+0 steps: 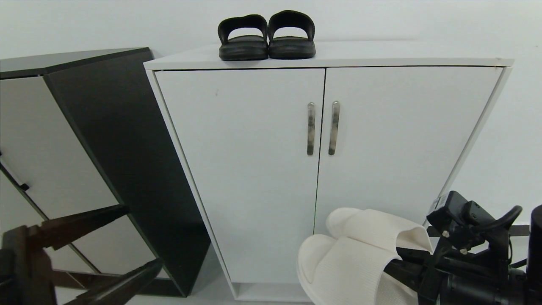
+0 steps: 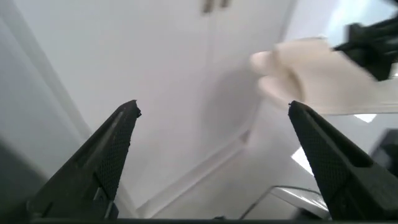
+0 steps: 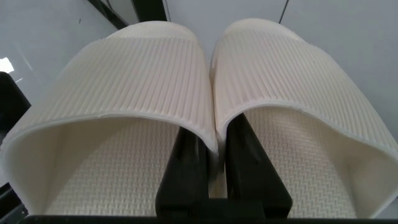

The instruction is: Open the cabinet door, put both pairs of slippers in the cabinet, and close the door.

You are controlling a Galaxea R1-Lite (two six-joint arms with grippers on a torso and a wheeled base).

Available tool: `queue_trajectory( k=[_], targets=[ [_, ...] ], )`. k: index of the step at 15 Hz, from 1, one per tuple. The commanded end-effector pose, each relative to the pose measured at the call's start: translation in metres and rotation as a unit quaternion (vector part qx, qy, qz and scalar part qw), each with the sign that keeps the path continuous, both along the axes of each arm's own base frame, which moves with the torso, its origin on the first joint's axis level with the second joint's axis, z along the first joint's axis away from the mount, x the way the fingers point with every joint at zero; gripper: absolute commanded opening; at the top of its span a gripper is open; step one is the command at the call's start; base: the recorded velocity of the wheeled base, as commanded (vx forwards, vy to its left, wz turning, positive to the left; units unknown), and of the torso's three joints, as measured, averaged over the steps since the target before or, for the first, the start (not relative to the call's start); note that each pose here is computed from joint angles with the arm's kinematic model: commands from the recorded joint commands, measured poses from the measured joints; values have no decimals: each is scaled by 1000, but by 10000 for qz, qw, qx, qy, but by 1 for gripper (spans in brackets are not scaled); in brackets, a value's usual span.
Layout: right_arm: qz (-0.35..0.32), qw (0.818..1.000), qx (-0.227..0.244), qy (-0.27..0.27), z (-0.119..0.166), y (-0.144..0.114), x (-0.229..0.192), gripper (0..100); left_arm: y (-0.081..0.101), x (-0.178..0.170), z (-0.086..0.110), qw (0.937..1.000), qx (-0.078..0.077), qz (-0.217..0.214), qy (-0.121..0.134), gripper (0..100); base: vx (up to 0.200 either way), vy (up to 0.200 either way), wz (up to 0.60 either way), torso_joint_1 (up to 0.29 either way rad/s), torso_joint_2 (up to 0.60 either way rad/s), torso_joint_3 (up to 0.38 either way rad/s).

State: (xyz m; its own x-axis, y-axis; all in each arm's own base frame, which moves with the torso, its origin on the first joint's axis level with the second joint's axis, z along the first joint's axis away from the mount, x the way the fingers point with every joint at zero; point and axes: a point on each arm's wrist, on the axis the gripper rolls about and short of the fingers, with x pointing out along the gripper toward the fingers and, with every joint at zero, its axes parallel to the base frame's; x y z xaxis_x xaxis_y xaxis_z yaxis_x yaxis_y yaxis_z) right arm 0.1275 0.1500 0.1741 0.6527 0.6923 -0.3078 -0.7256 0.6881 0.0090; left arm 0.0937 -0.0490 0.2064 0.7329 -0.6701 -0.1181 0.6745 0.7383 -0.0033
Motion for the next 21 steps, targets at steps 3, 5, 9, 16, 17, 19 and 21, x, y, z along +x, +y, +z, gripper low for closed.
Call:
queue_trajectory(
  k=[3,5,9,16,17,19,21],
  targets=[
    [4,10000,-14,26,-2,0,0,0,-56,24,23,9940,-115,-1049,277,100,0,0,0,0,0,0],
    [70,10000,-6,48,-2,0,0,0,-65,28,26,9924,-111,-1193,290,100,0,0,0,0,0,0],
    [132,9998,-86,155,-8,2,0,0,-107,55,28,9909,-165,-1326,184,100,0,0,0,0,0,0],
    [136,9997,-75,168,-8,1,1,0,-179,101,42,9803,-573,-1890,-34,100,0,0,0,0,0,0],
    [136,9998,-63,158,-7,0,0,0,-185,110,47,9772,-698,-2006,-6,100,0,0,0,0,0,0],
    [126,9998,-41,148,-6,0,0,0,-191,118,60,9692,-977,-2248,248,100,0,0,0,0,0,0],
    [126,9998,-41,148,-6,0,0,0,-190,122,68,9608,-1062,-2519,468,100,0,0,0,0,0,0]
  ],
)
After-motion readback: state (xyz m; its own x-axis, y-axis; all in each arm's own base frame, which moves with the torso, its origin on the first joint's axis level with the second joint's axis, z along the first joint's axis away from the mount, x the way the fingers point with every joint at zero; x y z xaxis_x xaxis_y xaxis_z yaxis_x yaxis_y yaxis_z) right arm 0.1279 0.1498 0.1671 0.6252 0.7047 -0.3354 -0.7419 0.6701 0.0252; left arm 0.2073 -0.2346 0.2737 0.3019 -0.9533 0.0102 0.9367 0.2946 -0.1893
